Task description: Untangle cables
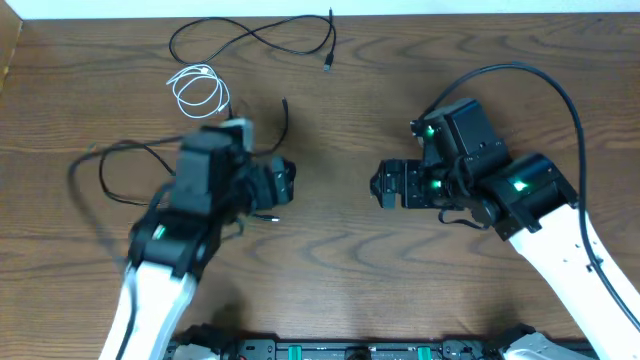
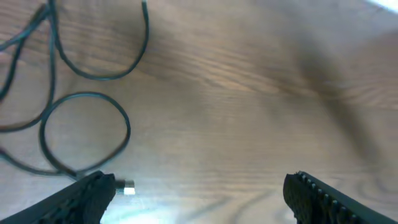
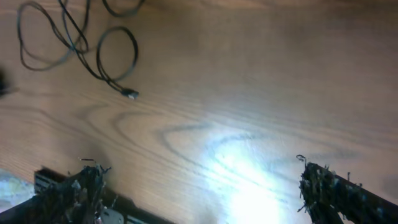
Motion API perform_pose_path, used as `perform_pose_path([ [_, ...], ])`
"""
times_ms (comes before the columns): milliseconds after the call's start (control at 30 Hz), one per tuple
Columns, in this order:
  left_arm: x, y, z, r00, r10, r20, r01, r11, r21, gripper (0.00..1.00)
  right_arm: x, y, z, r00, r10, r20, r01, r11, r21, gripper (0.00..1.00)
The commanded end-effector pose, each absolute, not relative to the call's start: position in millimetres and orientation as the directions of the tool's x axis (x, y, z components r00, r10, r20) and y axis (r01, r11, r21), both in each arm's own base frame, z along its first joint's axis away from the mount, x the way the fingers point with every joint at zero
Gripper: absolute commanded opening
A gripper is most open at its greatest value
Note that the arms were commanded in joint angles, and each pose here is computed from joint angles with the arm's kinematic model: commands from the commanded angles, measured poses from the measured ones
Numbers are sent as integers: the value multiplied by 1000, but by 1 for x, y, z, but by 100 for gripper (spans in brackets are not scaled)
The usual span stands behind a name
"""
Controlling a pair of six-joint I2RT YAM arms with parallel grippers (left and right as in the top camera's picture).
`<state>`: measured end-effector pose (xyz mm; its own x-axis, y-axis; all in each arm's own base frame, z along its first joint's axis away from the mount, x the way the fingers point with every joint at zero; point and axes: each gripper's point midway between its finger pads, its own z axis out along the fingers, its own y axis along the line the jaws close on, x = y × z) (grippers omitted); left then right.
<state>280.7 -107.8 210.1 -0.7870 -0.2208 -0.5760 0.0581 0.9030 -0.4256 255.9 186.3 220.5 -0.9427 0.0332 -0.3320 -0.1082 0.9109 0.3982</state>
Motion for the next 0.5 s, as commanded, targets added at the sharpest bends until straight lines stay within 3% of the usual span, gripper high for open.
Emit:
perform_pose_path([
  [0,263,-106,238,-747,-238,-620,91,888,-451,92,244,172,244,-916,69,-395,-103,912,397,99],
  [200,235,-99,256,-713,-247,-656,116,882,-458,93,207,149,263,-903,68,-425,-111,917,382,99],
  [467,231,-98,260,-703,-250,-666,123,880,-459,94,170,122,268,-895,92,-436,-64,942,328,99],
])
